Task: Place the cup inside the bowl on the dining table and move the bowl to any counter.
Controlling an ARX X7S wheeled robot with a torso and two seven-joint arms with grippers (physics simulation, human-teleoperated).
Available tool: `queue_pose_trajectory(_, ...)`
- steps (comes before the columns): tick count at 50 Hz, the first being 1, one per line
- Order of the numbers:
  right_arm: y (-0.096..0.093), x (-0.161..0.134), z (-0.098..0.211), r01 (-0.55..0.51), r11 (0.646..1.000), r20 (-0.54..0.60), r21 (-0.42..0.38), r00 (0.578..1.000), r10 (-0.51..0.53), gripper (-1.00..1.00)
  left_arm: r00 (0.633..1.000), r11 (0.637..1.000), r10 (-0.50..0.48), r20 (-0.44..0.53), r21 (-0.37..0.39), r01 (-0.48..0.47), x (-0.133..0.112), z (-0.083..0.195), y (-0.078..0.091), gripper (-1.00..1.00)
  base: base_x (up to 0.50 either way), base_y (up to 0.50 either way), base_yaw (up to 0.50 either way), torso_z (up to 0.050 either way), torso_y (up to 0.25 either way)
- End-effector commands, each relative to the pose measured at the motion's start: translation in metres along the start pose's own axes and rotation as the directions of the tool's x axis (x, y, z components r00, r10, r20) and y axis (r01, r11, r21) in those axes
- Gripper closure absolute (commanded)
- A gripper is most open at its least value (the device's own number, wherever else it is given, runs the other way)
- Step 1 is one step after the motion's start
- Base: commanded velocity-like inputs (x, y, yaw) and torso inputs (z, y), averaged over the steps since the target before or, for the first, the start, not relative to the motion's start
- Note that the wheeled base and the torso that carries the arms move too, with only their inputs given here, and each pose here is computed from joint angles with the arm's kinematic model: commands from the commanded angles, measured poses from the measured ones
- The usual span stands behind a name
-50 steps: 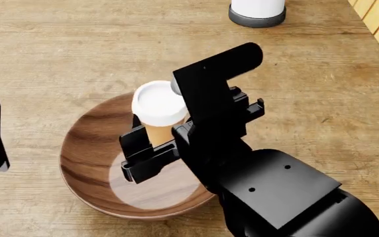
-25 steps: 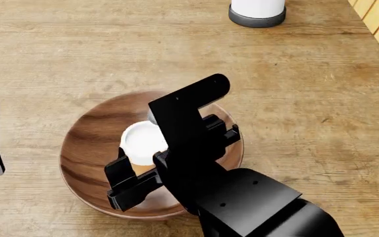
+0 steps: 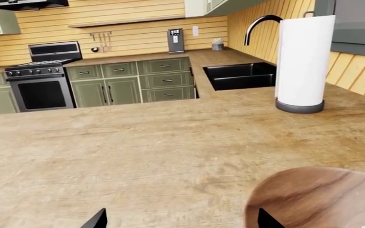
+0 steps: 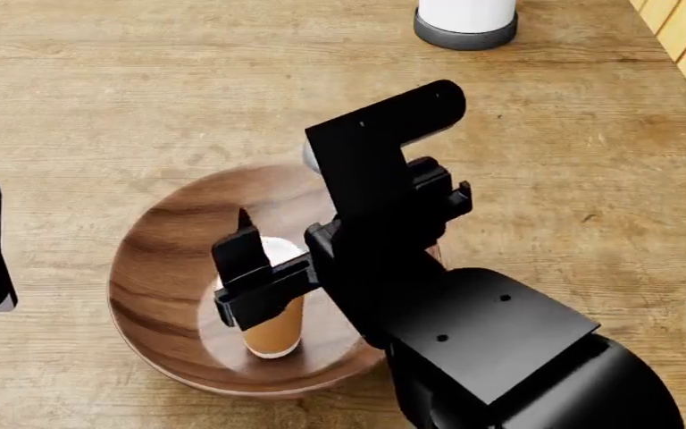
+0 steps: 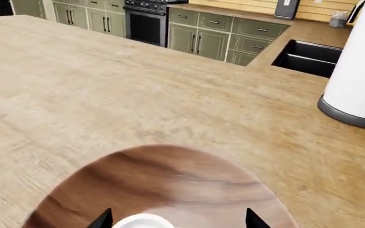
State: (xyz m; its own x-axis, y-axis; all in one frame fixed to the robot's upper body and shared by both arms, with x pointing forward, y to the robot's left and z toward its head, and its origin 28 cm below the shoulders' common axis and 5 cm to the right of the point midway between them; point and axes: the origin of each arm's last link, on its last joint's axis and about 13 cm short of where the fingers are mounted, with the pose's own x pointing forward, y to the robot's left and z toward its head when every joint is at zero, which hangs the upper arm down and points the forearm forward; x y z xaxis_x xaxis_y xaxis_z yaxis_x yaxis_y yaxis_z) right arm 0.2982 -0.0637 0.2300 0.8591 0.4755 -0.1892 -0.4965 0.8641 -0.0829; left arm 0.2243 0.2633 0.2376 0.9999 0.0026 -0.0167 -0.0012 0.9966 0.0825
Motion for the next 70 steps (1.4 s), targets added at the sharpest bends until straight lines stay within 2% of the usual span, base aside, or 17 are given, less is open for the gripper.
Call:
queue_pose_trajectory(1, -0.023, -0.021, 0.017, 0.101, 0.995, 0.068, 0.023, 0.992, -0.103, -1.00, 1.000, 1.000, 0.009, -0.004, 0.003, -0.009, 0.001, 0.000, -0.002, -1.00, 0.00, 0.00, 0.00, 0.000, 0.000)
queue_pose_trajectory(5, -0.037, -0.036, 0.014, 0.169, 0.984, 0.064, 0.057, 0.983, -0.173, -1.00, 1.000, 1.000, 0.011, -0.005, 0.004, -0.011, -0.001, 0.000, 0.001, -1.00, 0.00, 0.00, 0.00, 0.000, 0.000)
queue_pose_trajectory(7, -0.042, -0.042, 0.014, 0.168, 0.981, 0.030, 0.093, 0.985, -0.172, -1.00, 1.000, 1.000, 0.010, -0.007, 0.005, -0.010, 0.000, -0.002, -0.001, -1.00, 0.00, 0.00, 0.00, 0.000, 0.000)
queue_pose_trajectory(8, -0.047, -0.047, 0.016, 0.213, 0.972, 0.039, 0.095, 0.975, -0.217, -1.00, 1.000, 1.000, 0.010, -0.008, 0.005, -0.010, 0.000, -0.002, 0.000, -1.00, 0.00, 0.00, 0.00, 0.000, 0.000)
queue_pose_trajectory(9, -0.050, -0.049, 0.017, 0.219, 0.966, 0.042, 0.134, 0.973, -0.226, -1.00, 1.000, 1.000, 0.010, -0.007, 0.004, -0.010, 0.000, -0.002, -0.001, -1.00, 0.00, 0.00, 0.00, 0.000, 0.000)
queue_pose_trajectory(11, -0.052, -0.053, 0.013, 0.206, 0.970, -0.001, 0.129, 0.978, -0.207, -1.00, 1.000, 1.000, 0.011, -0.007, 0.003, -0.011, 0.000, -0.002, 0.001, -1.00, 0.00, 0.00, 0.00, 0.000, 0.000)
queue_pose_trajectory(15, -0.055, -0.056, -0.002, 0.227, 0.951, -0.066, 0.209, 0.974, -0.218, -1.00, 1.000, 1.000, 0.007, -0.008, 0.000, -0.007, 0.000, -0.003, 0.000, -1.00, 0.00, 0.00, 0.00, 0.000, 0.000)
queue_pose_trajectory(16, -0.057, -0.057, -0.002, 0.247, 0.933, -0.065, 0.262, 0.969, -0.238, -1.00, 1.000, 1.000, 0.007, -0.009, 0.001, -0.007, -0.001, -0.003, 0.002, -1.00, 0.00, 0.00, 0.00, 0.000, 0.000)
queue_pose_trajectory(17, -0.057, -0.058, -0.003, 0.248, 0.931, -0.063, 0.267, 0.969, -0.240, -1.00, 1.000, 1.000, 0.007, -0.010, 0.001, -0.007, -0.001, -0.003, 0.002, -1.00, 0.00, 0.00, 0.00, 0.000, 0.000)
queue_pose_trajectory(18, -0.060, -0.059, -0.004, 0.273, 0.909, -0.073, 0.316, 0.962, -0.264, -1.00, 1.000, 1.000, 0.010, -0.008, 0.000, -0.010, -0.002, -0.002, 0.003, -1.00, 0.00, 0.00, 0.00, 0.000, 0.000)
queue_pose_trajectory(24, -0.059, -0.054, -0.018, 0.257, 0.913, -0.104, 0.317, 0.966, -0.236, -1.00, 1.000, 1.000, 0.006, -0.010, -0.005, -0.006, -0.002, -0.005, 0.002, -1.00, 0.00, 0.00, 0.00, 0.000, 0.000)
queue_pose_trajectory(28, -0.055, -0.049, -0.026, 0.231, 0.899, -0.134, 0.371, 0.972, -0.194, -1.00, 1.000, 1.000, 0.009, -0.010, -0.004, -0.009, -0.002, -0.004, 0.003, -1.00, 0.00, 0.00, 0.00, 0.000, 0.000)
queue_pose_trajectory(36, -0.055, -0.036, -0.033, 0.219, 0.903, -0.190, 0.371, 0.969, -0.157, -1.00, 1.000, 1.000, 0.007, -0.006, -0.004, -0.008, -0.002, -0.003, -0.001, -1.00, 0.00, 0.00, 0.00, 0.000, 0.000)
queue_pose_trajectory(43, -0.057, -0.023, -0.030, 0.216, 0.880, -0.194, 0.423, 0.970, -0.145, -1.00, 1.000, 1.000, 0.005, -0.004, 0.002, -0.005, -0.003, -0.001, 0.001, -1.00, 0.00, 0.00, 0.00, 0.000, 0.000)
queue_pose_trajectory(58, -0.052, 0.004, -0.046, 0.195, 0.879, -0.256, 0.434, 0.963, -0.087, -1.00, 1.000, 1.000, 0.003, -0.006, -0.002, -0.003, -0.005, -0.003, 0.002, -1.00, 0.00, 0.00, 0.00, 0.000, 0.000)
queue_pose_trajectory(70, -0.052, 0.009, -0.056, 0.214, 0.871, -0.279, 0.442, 0.956, -0.093, -1.00, 1.000, 1.000, 0.002, -0.010, -0.003, -0.002, -0.005, -0.005, 0.002, -1.00, 0.00, 0.00, 0.00, 0.000, 0.000)
